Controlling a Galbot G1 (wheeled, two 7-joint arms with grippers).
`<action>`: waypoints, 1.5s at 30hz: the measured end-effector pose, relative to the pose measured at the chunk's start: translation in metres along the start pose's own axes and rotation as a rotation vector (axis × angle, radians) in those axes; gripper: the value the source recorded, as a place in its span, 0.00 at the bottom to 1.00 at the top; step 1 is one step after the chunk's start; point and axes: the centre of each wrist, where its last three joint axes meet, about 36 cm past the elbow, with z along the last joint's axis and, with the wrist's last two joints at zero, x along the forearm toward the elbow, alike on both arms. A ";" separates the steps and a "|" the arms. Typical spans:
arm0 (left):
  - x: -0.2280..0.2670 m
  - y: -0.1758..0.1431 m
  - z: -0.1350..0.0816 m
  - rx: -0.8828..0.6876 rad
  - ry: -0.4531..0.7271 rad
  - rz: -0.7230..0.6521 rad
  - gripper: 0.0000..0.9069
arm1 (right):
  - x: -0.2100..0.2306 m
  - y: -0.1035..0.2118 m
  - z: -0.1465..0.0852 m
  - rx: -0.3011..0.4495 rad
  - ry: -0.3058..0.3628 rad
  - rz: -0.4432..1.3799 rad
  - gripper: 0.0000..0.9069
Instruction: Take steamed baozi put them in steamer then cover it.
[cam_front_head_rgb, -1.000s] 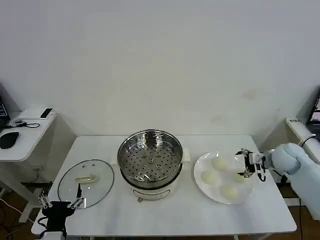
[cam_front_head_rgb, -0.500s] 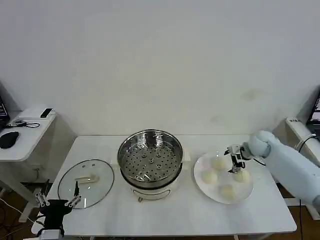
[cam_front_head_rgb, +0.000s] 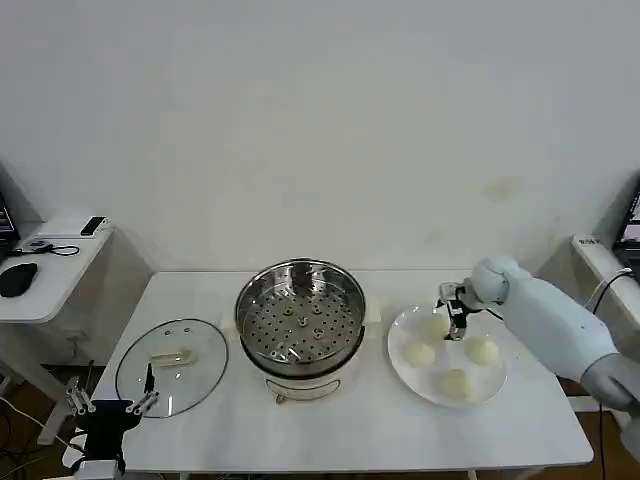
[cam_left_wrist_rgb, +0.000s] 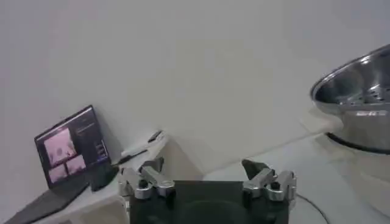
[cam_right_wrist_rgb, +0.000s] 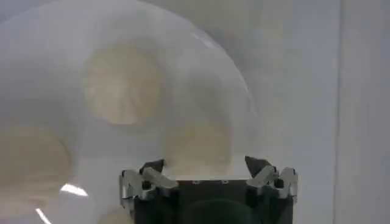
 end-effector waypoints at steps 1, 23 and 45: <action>0.000 0.000 0.000 0.000 0.001 0.000 1.00 | -0.002 0.000 -0.001 0.001 0.005 -0.004 0.87; 0.001 0.000 0.000 -0.002 0.004 0.001 1.00 | 0.008 -0.008 -0.001 0.036 0.026 -0.040 0.68; -0.001 0.005 -0.002 0.021 0.003 0.024 1.00 | 0.162 -0.077 -0.053 0.191 -0.068 0.154 0.68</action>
